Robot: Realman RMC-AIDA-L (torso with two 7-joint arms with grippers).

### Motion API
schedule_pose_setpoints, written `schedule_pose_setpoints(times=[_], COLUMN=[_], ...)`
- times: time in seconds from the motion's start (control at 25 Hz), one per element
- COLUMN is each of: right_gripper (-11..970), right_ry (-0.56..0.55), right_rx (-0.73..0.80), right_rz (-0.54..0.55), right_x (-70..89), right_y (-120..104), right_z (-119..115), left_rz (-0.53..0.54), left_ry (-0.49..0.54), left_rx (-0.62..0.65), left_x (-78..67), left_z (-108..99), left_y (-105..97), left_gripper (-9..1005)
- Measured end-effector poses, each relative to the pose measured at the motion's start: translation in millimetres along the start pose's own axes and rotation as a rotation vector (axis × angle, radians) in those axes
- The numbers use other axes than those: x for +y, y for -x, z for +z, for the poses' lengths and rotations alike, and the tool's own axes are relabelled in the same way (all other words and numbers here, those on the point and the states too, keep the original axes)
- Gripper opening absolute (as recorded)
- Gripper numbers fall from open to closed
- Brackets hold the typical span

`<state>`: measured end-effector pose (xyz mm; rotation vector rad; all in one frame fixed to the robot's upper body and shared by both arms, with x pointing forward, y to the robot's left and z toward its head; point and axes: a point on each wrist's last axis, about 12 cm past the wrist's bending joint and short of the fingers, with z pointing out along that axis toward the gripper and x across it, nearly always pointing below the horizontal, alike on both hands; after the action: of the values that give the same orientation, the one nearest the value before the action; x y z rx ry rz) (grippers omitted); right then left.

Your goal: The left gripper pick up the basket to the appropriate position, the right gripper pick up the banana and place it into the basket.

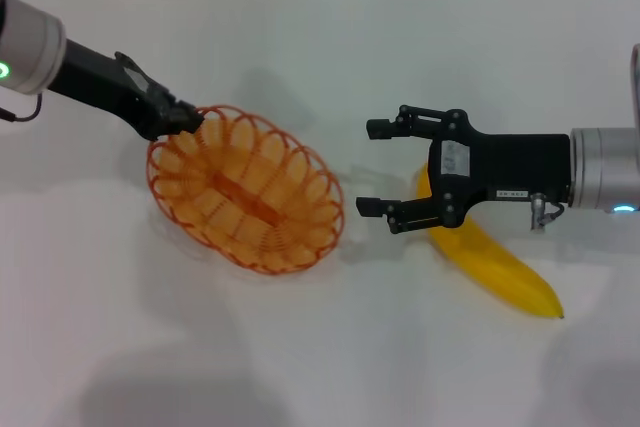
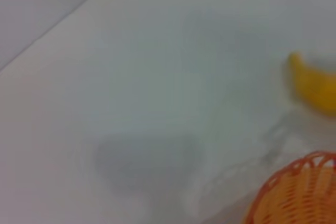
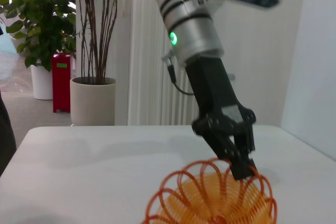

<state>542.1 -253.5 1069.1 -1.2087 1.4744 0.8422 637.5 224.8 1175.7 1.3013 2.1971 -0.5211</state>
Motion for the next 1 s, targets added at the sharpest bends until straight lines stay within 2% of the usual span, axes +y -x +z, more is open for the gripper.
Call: schedule_pose_setpoints(times=[0.2, 0.4, 0.56, 0.68, 1.0], right_gripper=[908, 908, 907, 907, 907], right_ry=[-0.003, -0.002, 0.004, 0.01, 0.015], right_rx=[0.002, 0.002, -0.002, -0.006, -0.014], right_rz=[0.0, -0.003, -0.007, -0.012, -0.019], right_x=[0.0, -0.9, -1.9, -3.3, -5.4], right_y=[-1, 0, 2, 5, 8], right_z=[-1, -1, 2, 5, 8], left_rz=[-0.053, -0.174, -0.298, -0.419, -0.529], left_ry=[-0.03, -0.027, -0.01, -0.006, 0.019], left_rx=[-0.085, -0.144, -0.167, -0.157, -0.145], left_x=[2.6, 6.7, 7.8, 9.9, 14.2], left_z=[-15, -19, -5, 14, 33], left_y=[-2, -9, -13, -17, -31], left_gripper=[72, 70, 69, 68, 71])
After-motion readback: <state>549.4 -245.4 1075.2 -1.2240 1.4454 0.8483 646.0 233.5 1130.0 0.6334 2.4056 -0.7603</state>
